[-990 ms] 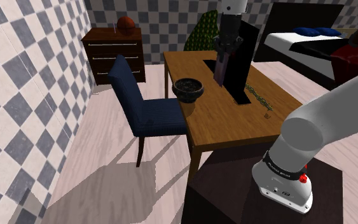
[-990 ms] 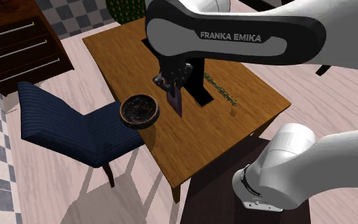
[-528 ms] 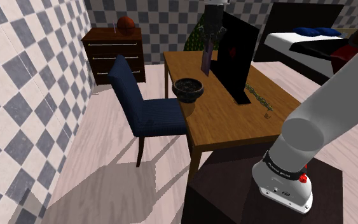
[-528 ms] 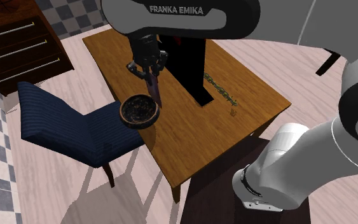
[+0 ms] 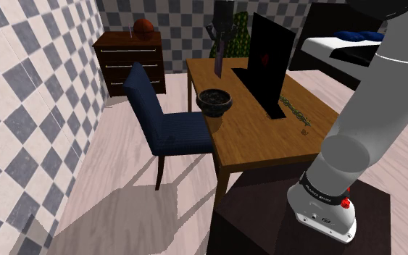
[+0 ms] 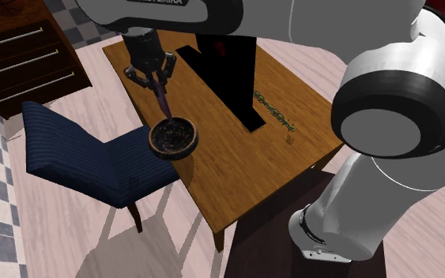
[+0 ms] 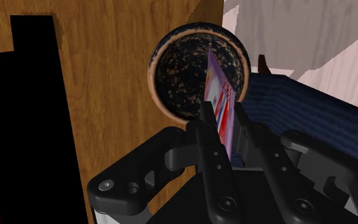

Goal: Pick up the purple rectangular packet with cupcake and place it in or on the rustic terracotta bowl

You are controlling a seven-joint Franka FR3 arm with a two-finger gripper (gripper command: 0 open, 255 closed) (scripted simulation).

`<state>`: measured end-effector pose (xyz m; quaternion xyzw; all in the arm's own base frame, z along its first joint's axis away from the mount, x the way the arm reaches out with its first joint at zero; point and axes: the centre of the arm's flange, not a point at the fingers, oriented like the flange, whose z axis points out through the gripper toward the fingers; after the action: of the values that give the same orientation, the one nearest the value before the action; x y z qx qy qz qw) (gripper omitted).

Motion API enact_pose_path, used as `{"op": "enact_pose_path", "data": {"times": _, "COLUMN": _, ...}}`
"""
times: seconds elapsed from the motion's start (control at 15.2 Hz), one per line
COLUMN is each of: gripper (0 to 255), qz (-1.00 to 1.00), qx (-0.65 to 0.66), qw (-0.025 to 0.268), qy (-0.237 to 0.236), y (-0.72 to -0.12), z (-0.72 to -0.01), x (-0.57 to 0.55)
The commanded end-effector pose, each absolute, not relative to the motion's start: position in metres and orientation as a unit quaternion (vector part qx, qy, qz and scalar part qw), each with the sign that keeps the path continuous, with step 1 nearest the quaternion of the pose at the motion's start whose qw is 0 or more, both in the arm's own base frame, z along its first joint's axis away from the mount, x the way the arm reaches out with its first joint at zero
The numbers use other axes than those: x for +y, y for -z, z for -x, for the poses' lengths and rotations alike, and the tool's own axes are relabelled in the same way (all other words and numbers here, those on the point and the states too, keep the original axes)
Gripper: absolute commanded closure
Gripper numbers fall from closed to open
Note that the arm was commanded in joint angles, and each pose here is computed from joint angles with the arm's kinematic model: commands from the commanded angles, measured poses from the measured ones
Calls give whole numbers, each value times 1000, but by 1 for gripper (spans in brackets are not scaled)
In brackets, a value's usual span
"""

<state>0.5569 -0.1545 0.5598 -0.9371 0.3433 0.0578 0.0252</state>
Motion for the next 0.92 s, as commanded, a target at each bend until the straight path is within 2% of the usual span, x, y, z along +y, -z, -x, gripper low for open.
{"op": "enact_pose_path", "data": {"times": 0.0, "gripper": 255, "qz": 937, "qx": 343, "qw": 25, "qy": -57, "y": -552, "z": -560, "x": -155}}
{"op": "enact_pose_path", "data": {"times": 0.86, "gripper": 255, "qz": 937, "qx": 343, "qw": 25, "qy": -57, "y": -484, "z": -560, "x": -155}}
